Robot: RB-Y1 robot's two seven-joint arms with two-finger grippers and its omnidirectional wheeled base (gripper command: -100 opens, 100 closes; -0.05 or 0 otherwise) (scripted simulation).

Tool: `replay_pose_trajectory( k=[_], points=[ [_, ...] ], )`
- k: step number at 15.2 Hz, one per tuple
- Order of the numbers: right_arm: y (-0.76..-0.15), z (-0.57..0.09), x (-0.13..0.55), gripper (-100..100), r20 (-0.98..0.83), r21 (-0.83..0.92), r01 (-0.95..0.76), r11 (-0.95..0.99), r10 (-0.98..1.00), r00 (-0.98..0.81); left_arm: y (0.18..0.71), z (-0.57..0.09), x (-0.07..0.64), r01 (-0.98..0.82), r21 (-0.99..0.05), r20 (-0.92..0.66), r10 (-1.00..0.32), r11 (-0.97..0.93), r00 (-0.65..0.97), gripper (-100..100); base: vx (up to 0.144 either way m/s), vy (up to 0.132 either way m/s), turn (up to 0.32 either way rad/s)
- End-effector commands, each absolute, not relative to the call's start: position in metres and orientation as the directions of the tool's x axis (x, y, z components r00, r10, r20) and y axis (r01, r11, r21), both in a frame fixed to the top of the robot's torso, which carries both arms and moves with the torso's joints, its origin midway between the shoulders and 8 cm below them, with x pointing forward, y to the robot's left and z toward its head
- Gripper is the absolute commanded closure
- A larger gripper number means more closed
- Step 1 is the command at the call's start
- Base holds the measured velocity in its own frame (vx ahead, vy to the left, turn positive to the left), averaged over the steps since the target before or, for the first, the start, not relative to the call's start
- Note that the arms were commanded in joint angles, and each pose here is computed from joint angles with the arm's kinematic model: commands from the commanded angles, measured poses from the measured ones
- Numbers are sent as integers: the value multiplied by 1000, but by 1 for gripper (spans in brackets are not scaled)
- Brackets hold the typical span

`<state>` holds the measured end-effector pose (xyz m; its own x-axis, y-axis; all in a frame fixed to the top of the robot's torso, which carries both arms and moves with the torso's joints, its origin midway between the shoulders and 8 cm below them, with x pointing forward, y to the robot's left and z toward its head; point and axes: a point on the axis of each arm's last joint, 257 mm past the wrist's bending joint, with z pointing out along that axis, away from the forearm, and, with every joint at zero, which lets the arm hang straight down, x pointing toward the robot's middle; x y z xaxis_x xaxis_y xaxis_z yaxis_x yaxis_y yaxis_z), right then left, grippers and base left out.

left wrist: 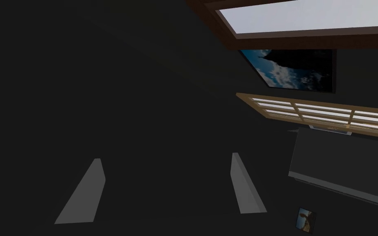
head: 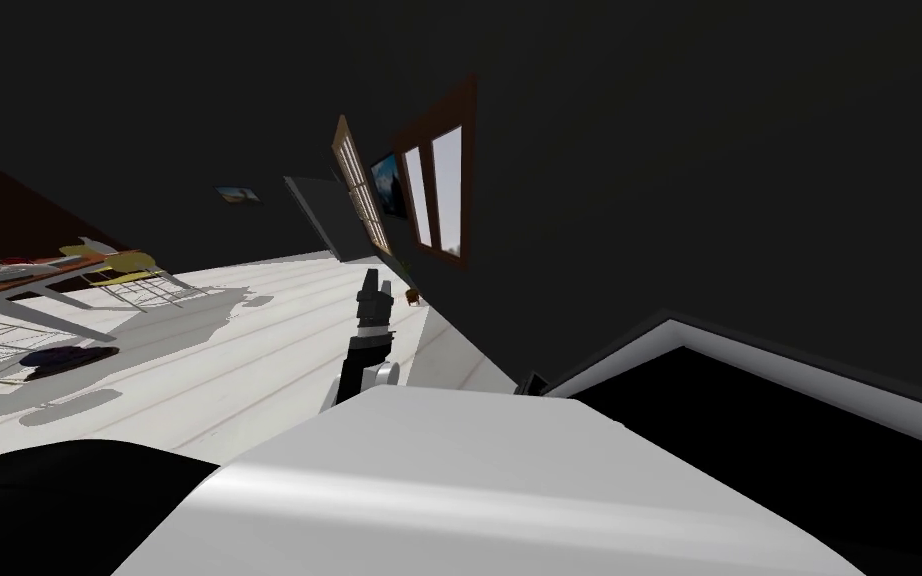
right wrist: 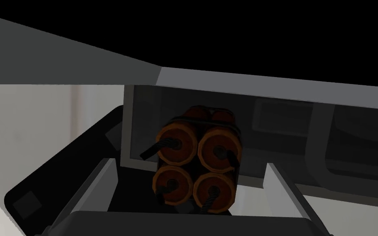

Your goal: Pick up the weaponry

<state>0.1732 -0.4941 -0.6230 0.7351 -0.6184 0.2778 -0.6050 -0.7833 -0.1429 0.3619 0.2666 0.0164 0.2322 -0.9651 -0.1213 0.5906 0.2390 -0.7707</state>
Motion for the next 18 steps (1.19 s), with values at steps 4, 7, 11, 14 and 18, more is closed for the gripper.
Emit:
replay_pose_trajectory(
  k=[4, 7, 11, 14, 18],
  points=[
    [-480, -628, 180, -100, 270, -144, -587, -797, -602, 751, 267, 16, 362, 591, -771, -121, -965, 239, 232, 0, 11, -11, -106],
    [-462, -632, 189, -100, 264, -145, -550, -822, -568, 780, 267, 16, 362, 591, -771, -121, -965, 239, 232, 0, 27, 18, -87],
    [-444, -636, 199, -100, 259, -147, -515, -844, -535, 804, 267, 16, 362, 591, -771, -121, -965, 239, 232, 0, 47, 31, -153],
    [-444, -636, 199, -100, 259, -147, -515, -844, -535, 804, 267, 16, 362, 591, -771, -121, -965, 239, 232, 0, 1, 1, -4],
    [-444, -636, 199, -100, 259, -147, -515, -844, -535, 804, 267, 16, 362, 591, -771, -121, -965, 239, 232, 0, -2, -1, 7]
  ],
)
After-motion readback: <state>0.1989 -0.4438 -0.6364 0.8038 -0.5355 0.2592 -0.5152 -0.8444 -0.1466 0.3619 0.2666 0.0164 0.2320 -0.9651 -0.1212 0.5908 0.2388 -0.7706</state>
